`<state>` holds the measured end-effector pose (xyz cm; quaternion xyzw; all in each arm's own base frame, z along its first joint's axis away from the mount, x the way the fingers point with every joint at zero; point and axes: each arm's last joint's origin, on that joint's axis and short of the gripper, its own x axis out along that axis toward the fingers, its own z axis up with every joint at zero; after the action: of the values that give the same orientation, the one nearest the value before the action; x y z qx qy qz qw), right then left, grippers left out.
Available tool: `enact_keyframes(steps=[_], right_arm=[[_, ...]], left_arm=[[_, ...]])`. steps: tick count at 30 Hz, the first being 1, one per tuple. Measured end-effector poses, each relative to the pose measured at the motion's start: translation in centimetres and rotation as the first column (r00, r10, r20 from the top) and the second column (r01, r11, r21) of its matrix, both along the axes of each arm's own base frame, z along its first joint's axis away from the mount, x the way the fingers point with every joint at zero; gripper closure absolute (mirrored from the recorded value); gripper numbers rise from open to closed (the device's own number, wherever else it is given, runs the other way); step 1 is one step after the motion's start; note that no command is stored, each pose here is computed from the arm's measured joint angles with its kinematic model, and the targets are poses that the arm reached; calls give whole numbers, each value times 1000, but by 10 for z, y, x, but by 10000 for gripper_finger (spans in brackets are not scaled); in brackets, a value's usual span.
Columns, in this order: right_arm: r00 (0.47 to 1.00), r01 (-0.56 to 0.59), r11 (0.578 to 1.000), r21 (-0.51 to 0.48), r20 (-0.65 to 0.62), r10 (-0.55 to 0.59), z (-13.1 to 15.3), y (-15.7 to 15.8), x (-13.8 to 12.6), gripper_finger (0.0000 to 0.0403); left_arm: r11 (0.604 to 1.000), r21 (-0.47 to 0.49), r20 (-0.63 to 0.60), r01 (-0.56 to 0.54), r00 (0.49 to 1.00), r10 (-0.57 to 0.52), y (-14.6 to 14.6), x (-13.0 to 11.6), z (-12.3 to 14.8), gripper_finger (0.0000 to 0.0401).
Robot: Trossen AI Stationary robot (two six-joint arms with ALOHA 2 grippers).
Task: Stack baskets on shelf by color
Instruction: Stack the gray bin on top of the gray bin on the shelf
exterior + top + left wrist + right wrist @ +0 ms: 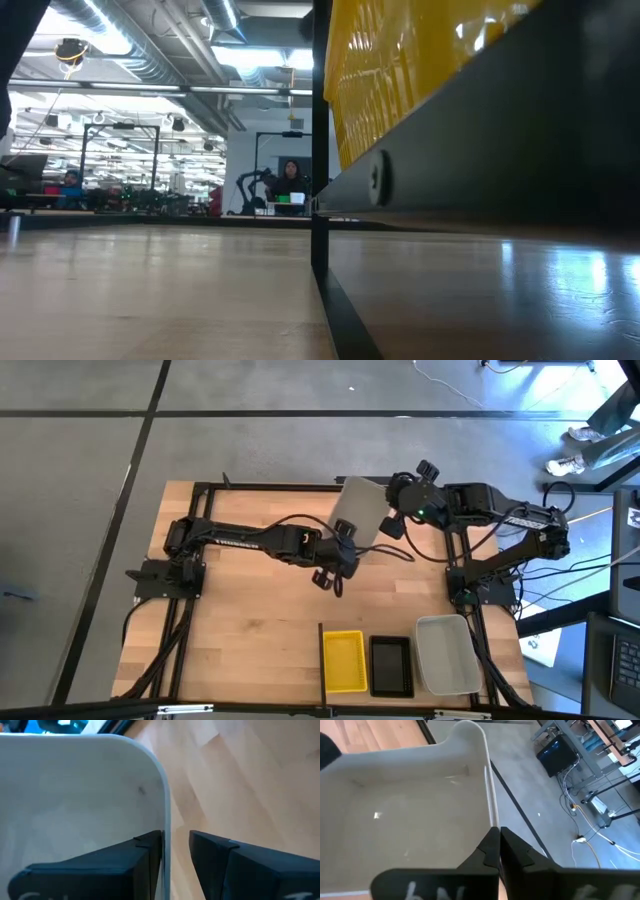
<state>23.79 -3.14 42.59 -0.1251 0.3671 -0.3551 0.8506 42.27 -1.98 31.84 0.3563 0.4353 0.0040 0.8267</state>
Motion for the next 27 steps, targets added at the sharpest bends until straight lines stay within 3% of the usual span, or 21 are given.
enact_keyframes(steps=[6, 16, 21, 27], right_arm=[[1000, -18, 1000, 19, -25, 18, -6, 0, 9, 403], [995, -23, 1000, 5, -101, 24, -19, -1, 26, 403], [992, 4, 1000, -24, -123, -7, -19, -2, 22, 403], [993, 5, 1000, -20, -115, -8, -14, -1, 11, 403]], left_arm=[[988, 121, 7, -96, 995, 96, 4, -1, 0, 314], [981, 154, 53, -120, 992, 113, 3, 2, 3, 314], [981, 153, 67, -123, 991, 114, -4, 1, 4, 314], [981, 157, 133, -117, 986, 96, -22, -13, 27, 314]])
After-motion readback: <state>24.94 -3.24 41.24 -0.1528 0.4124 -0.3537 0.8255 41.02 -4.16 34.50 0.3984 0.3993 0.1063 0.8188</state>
